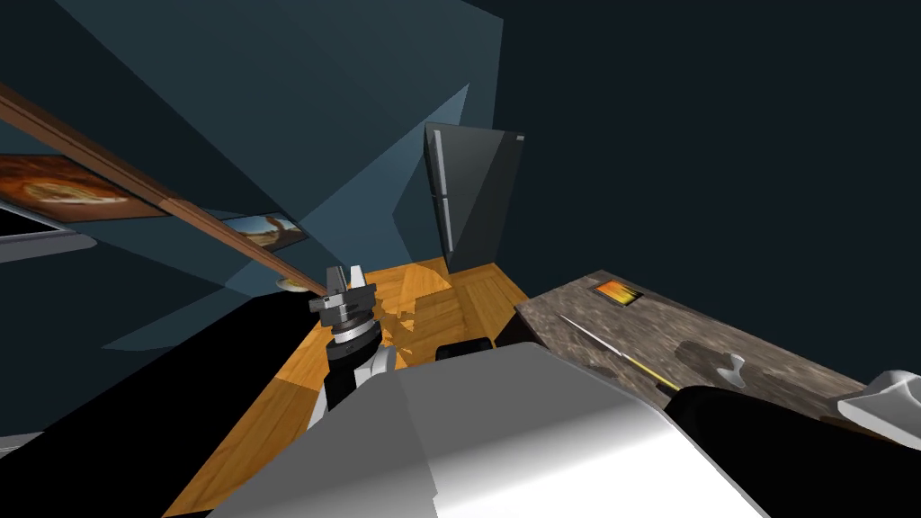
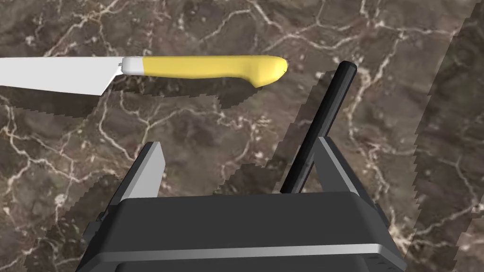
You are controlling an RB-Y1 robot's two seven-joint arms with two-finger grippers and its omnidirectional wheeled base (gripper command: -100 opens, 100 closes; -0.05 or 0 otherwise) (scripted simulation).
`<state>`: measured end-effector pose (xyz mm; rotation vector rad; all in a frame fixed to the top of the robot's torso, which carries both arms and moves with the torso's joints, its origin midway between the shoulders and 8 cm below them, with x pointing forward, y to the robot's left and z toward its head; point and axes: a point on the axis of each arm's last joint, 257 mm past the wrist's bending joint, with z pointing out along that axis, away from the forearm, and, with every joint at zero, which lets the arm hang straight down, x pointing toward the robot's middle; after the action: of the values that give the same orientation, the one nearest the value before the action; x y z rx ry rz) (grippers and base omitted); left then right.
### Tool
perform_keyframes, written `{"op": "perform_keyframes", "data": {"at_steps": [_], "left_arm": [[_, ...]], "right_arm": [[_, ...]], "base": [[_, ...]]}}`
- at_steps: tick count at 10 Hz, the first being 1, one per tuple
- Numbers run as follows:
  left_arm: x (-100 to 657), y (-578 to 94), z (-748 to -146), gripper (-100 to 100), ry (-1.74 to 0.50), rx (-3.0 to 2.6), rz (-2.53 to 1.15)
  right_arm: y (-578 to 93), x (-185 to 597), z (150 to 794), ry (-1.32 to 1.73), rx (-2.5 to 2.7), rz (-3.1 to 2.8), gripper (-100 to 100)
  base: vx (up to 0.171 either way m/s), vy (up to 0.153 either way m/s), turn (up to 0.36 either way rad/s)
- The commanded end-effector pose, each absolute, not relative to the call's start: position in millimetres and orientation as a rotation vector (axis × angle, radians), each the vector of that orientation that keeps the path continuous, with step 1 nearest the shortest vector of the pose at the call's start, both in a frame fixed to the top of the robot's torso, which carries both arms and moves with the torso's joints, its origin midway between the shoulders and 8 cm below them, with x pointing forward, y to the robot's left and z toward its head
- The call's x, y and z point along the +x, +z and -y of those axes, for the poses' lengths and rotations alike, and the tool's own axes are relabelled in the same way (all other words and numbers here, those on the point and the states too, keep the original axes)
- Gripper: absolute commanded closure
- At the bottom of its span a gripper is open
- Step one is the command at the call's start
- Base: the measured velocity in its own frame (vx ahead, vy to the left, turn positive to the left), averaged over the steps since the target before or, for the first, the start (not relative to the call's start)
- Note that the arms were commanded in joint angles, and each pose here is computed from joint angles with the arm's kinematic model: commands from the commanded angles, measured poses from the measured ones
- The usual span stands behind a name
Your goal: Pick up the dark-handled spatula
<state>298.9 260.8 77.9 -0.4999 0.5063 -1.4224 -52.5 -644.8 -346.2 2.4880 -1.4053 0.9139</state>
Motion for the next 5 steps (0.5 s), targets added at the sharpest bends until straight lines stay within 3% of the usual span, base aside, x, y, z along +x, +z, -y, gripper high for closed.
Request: {"op": "perform_keyframes", "data": {"at_steps": [1,3,5], "left_arm": [[299,78,-261,0,-1.422,-0.500,-0.506],[299,78,-261,0,-1.423,-0.500,-0.506],[299,78,-261,0,-1.423,-0.500,-0.506]], "right_arm": [[-336,-30,664,0.982,2.491,1.383,-100],[-341,-18,666,0.993,2.525,1.321,-100],[-344,-15,666,0.975,2.553,1.245,-100]], "base": [[0.028,0.098,-0.165],[0.004,0.037,-0.005],[0.000,-0.010,0.005]]}}
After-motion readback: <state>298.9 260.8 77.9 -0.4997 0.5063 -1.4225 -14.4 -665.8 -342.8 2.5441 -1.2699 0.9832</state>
